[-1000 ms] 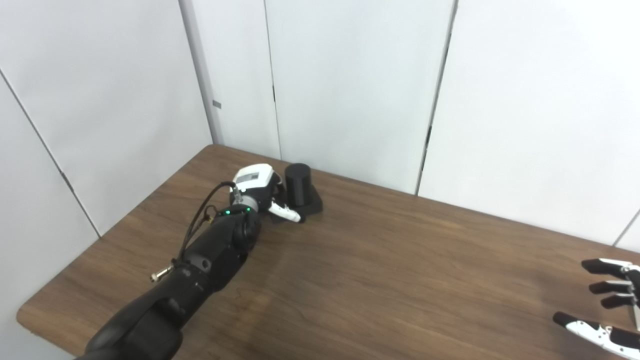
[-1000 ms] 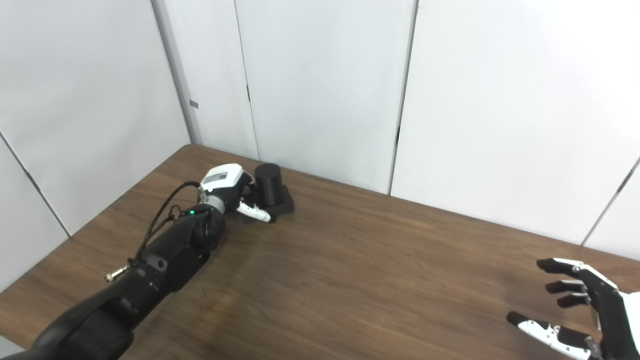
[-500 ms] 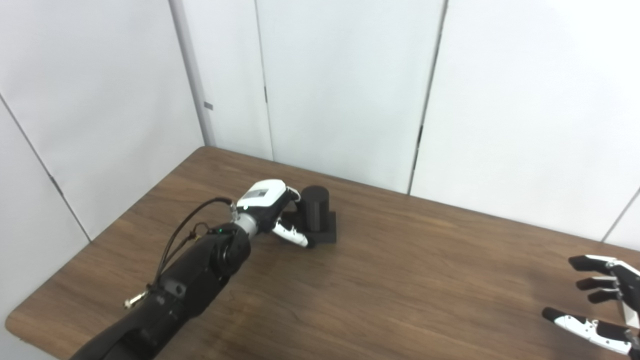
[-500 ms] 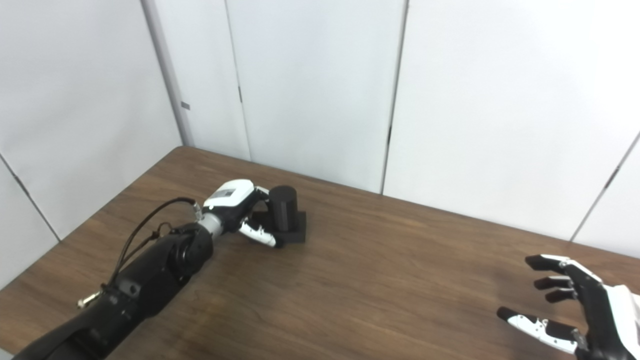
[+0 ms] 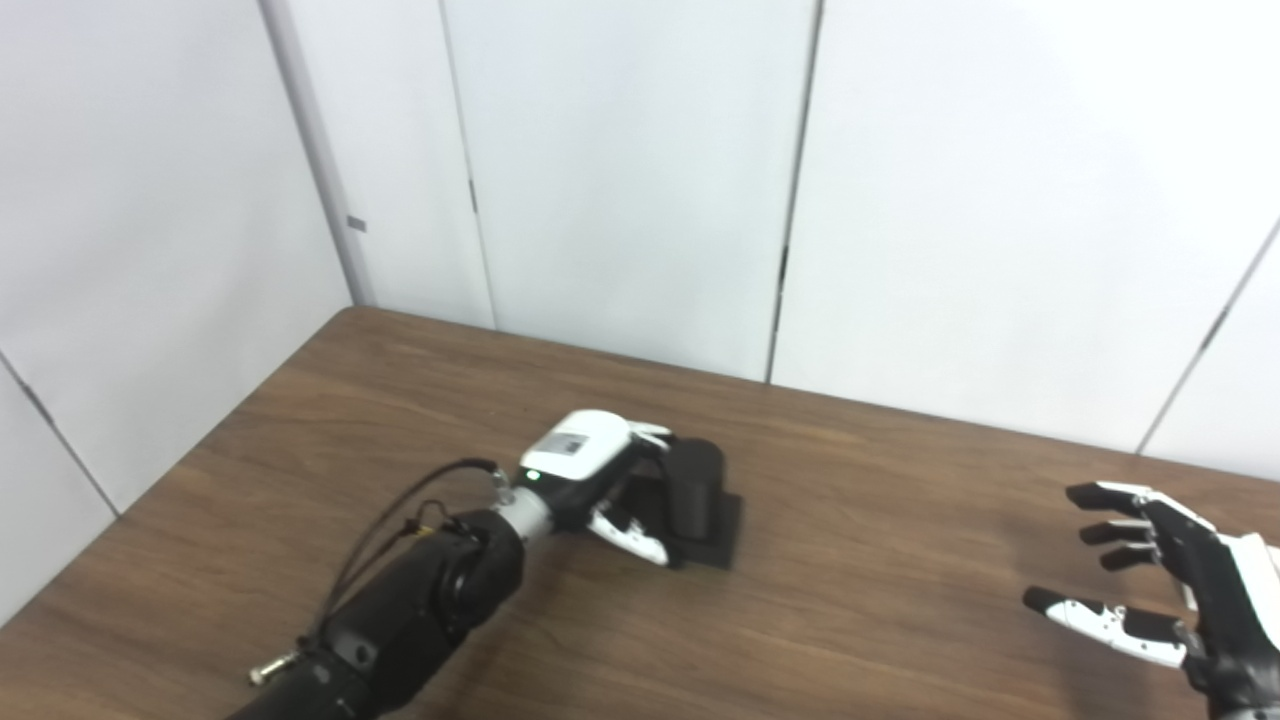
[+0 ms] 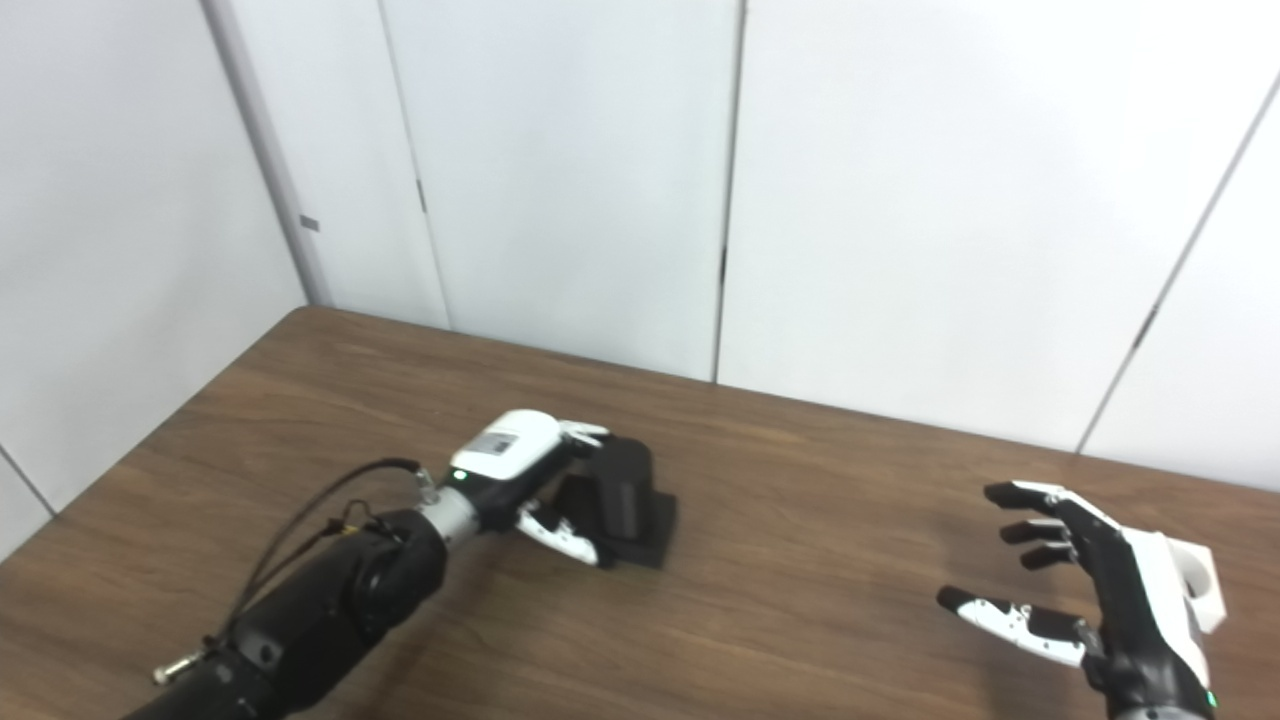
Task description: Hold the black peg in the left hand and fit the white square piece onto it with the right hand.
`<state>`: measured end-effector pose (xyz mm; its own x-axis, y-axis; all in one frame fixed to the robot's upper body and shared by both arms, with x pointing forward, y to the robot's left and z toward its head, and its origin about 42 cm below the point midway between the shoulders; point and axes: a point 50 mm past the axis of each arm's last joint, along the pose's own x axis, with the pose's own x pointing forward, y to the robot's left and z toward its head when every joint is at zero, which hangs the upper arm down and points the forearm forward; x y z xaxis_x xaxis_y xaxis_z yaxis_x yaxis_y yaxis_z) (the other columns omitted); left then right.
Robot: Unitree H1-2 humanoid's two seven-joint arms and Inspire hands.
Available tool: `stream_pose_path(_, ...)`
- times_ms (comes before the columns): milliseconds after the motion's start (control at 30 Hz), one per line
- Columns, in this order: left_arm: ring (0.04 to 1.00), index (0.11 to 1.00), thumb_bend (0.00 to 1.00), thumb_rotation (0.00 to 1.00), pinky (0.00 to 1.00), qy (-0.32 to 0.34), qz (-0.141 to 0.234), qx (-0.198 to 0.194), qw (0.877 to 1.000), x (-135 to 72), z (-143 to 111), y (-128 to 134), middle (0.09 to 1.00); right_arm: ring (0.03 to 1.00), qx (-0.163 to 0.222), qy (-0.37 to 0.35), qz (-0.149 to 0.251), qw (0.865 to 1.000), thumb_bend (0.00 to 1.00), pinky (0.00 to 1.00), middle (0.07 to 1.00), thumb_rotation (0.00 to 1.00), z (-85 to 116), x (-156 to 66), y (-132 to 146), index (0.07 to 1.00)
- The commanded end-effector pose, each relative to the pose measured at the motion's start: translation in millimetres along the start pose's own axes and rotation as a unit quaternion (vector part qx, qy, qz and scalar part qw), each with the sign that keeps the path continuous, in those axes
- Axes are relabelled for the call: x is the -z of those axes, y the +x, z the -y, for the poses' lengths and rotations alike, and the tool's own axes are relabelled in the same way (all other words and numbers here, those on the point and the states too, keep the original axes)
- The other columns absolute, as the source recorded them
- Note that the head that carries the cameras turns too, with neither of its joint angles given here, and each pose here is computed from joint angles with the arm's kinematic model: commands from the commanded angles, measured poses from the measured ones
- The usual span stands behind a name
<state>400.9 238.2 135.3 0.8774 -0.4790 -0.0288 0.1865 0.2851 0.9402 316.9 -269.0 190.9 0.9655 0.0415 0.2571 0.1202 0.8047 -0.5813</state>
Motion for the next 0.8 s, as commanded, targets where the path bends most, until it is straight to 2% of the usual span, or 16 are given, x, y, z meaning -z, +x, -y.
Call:
stream_pose_path(0,0.877,0.492,0.52,0.07,0.70,0.007,0.033,0.078,0.996,-20.4,48.9,-2.6,0.858,0.622,0.020,-0.007,0.044,0.999,0.61,0.53,0.723,0.00,11.8,-9.7,11.0,0.674)
stream_pose_path(233,0.860,0.491,0.52,0.07,0.66,0.004,0.072,0.106,0.992,-42.5,74.5,9.9,0.859,0.620,0.021,-0.007,0.046,0.999,0.61,0.53,0.721,0.00,8.7,-11.1,10.3,0.674)
stream_pose_path(433,0.852,0.490,0.52,0.07,0.64,0.013,0.090,0.123,0.988,-52.9,84.3,14.6,0.859,0.611,0.021,-0.012,0.052,0.998,0.61,0.54,0.711,0.00,5.2,-11.4,10.9,0.682)
stream_pose_path(600,0.853,0.492,0.52,0.07,0.64,0.019,0.101,0.139,0.985,-58.0,87.1,11.8,0.885,0.607,0.016,-0.018,0.062,0.998,0.60,0.53,0.709,0.00,3.6,-16.1,11.1,0.672)
stream_pose_path(767,0.855,0.493,0.52,0.07,0.66,0.018,0.108,0.153,0.982,-55.9,88.4,3.4,0.901,0.623,0.006,-0.048,0.079,0.996,0.61,0.53,0.716,0.00,15.0,-25.7,11.0,0.684)
